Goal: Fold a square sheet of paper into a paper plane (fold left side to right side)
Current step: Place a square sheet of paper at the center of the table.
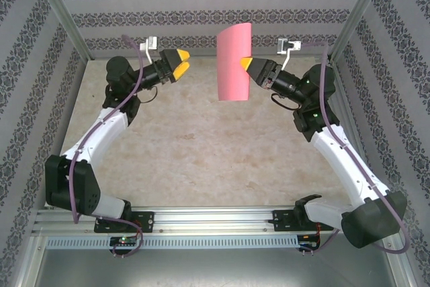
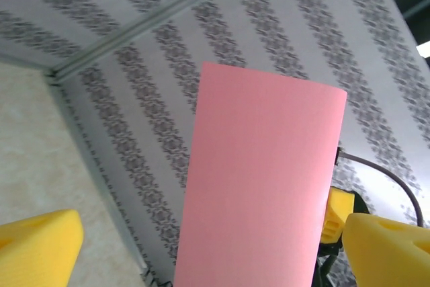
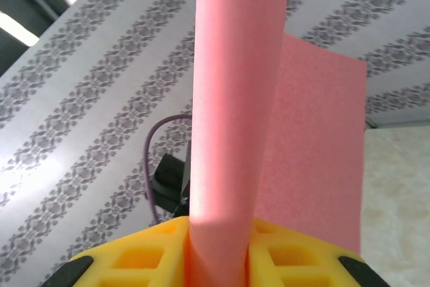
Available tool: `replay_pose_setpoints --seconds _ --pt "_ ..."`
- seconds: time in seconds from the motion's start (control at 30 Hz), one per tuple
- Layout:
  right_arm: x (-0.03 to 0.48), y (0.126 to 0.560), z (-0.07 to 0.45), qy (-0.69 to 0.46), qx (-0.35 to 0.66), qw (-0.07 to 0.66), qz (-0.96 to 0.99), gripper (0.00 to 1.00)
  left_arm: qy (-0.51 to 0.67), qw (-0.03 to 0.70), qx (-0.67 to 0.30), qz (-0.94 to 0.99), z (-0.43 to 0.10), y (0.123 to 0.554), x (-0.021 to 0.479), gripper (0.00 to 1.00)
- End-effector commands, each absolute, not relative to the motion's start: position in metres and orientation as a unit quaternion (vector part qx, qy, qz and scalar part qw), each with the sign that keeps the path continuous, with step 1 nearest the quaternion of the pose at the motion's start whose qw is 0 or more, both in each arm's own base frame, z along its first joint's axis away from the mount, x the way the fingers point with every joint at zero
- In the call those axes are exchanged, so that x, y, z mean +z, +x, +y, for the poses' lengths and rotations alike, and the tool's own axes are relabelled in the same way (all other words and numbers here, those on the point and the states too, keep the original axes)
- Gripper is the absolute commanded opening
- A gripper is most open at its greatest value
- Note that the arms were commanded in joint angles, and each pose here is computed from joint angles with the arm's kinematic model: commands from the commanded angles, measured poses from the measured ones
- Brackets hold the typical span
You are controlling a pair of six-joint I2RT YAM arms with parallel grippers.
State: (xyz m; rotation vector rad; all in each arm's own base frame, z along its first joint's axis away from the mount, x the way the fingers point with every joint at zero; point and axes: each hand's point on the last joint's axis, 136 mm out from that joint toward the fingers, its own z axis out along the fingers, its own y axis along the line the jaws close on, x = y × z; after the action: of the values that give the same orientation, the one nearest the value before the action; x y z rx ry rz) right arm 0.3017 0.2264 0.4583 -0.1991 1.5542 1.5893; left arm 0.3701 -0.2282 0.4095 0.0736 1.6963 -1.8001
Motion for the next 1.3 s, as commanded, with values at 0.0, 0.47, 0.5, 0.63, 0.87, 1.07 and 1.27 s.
replay_pose_setpoints --seconds 0.0,0.47,0.5,0.63,0.87,1.07,1.27 --pt "0.491 0.275 0.234 -0.116 0.664 0.437 0.595 0.25 0.078 0.316 -0.72 0.613 -0.253 0.358 0.436 1.0" --pt "0.51 0.267 0.23 -0.106 0.667 0.456 0.58 0.24 0.133 0.31 -0.769 0.544 -0.279 0.332 0.469 0.81" --pt "0.506 0.269 0.228 -0.102 0.663 0.457 0.584 0.24 0.134 0.312 -0.769 0.542 -0.278 0.331 0.47 0.77" --pt "0.497 0.276 0.223 -0.086 0.657 0.457 0.593 0.24 0.137 0.312 -0.768 0.542 -0.277 0.327 0.471 0.55" --pt "0.485 0.285 0.212 -0.066 0.642 0.465 0.606 0.24 0.132 0.315 -0.748 0.569 -0.279 0.33 0.457 0.24" --pt "0.467 0.293 0.209 -0.052 0.637 0.454 0.621 0.24 0.122 0.31 -0.744 0.579 -0.28 0.334 0.443 0.13" --pt "0.455 0.299 0.203 -0.041 0.621 0.458 0.635 0.24 0.127 0.314 -0.74 0.582 -0.279 0.332 0.443 0.1"
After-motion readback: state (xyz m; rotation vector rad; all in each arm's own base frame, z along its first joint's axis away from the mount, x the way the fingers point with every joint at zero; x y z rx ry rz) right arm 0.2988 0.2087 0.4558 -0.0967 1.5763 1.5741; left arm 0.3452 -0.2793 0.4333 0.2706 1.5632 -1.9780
